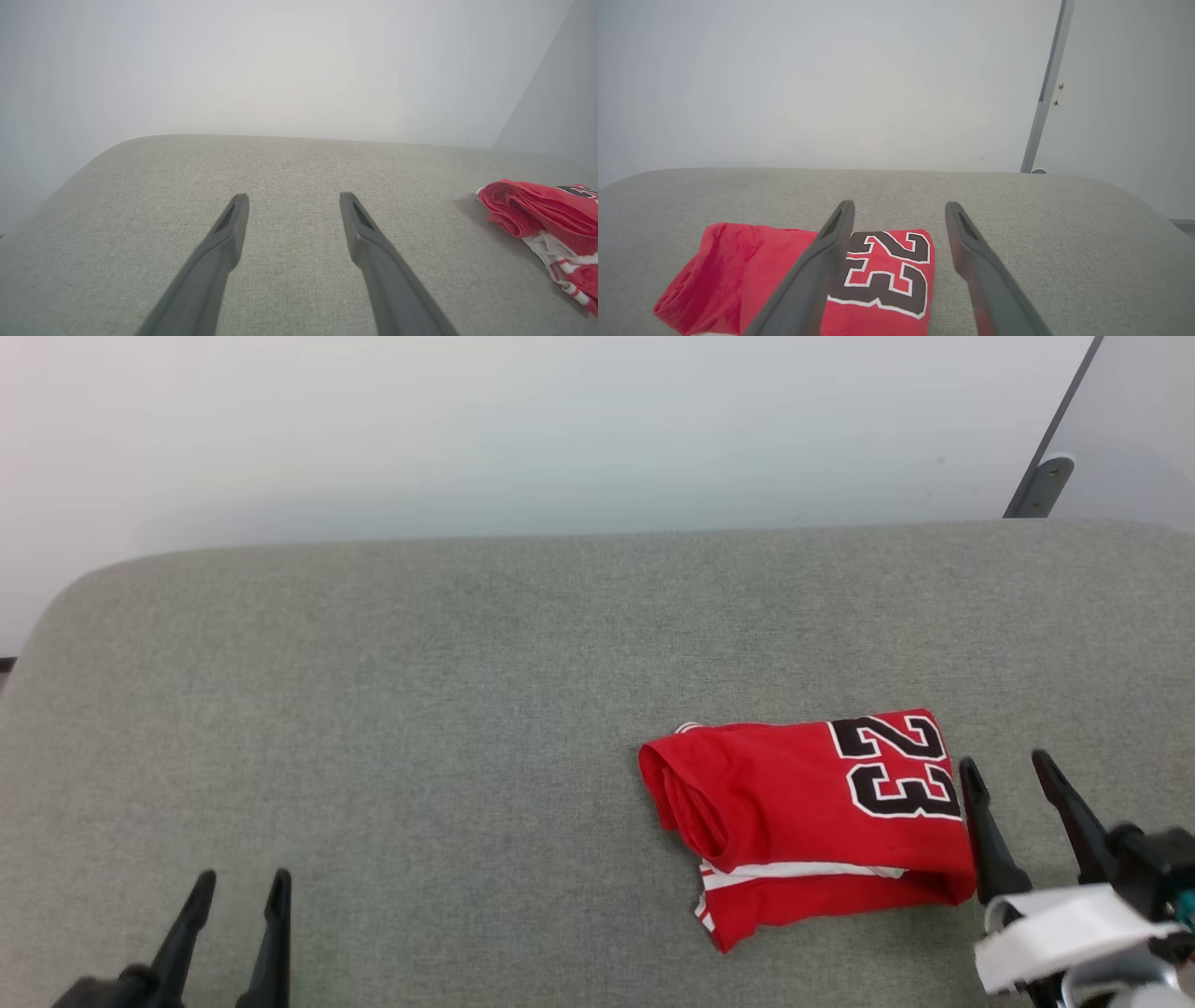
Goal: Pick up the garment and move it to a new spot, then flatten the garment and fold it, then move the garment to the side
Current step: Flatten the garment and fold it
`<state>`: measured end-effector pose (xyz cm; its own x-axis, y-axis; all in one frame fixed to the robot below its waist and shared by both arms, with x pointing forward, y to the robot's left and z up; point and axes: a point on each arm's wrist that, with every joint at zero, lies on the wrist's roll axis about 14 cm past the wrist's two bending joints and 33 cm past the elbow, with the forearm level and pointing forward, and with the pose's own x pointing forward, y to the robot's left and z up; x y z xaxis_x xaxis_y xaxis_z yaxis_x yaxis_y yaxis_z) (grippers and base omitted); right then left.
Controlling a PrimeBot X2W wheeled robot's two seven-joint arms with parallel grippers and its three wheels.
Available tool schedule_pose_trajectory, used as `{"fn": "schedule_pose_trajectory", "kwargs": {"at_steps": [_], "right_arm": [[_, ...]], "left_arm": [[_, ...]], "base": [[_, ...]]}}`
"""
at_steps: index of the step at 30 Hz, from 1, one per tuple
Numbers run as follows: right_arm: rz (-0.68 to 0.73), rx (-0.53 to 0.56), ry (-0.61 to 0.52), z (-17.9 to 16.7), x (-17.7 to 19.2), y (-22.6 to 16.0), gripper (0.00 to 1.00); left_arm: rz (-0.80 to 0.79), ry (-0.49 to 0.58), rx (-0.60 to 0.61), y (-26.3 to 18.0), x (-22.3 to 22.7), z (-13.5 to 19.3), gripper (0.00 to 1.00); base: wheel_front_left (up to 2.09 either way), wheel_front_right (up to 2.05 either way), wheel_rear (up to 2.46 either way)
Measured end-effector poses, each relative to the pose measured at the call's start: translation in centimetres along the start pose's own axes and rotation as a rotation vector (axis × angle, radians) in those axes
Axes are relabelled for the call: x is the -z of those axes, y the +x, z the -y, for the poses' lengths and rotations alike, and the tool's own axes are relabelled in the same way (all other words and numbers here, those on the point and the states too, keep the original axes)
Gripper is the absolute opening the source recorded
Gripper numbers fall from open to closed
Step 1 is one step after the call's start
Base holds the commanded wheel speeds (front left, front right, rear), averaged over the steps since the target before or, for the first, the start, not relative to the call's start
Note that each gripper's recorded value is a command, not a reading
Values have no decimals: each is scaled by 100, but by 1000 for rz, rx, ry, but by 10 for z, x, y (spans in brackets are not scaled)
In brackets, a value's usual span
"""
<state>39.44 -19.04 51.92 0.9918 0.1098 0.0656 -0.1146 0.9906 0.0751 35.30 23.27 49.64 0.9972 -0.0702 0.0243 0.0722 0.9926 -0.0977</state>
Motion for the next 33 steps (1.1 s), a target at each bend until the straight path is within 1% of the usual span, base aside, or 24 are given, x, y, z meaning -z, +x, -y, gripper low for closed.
{"fn": "schedule_pose_trajectory", "kwargs": {"at_steps": [8,16,27,33], "right_arm": [[-5,43,9,8,-4,-27,100],[-5,66,9,8,-11,-43,100],[-9,71,22,5,-13,-45,100],[-32,75,32,4,-9,-44,100]], "left_arm": [[3,-6,-30,-19,-1,-4,100],[14,-1,-46,-31,-7,-7,100],[14,-6,-34,-31,-6,-3,100],[6,-4,-32,-30,-5,-3,100]], "base": [[0,0,0],[0,0,0],[0,0,0],[0,0,0]]}}
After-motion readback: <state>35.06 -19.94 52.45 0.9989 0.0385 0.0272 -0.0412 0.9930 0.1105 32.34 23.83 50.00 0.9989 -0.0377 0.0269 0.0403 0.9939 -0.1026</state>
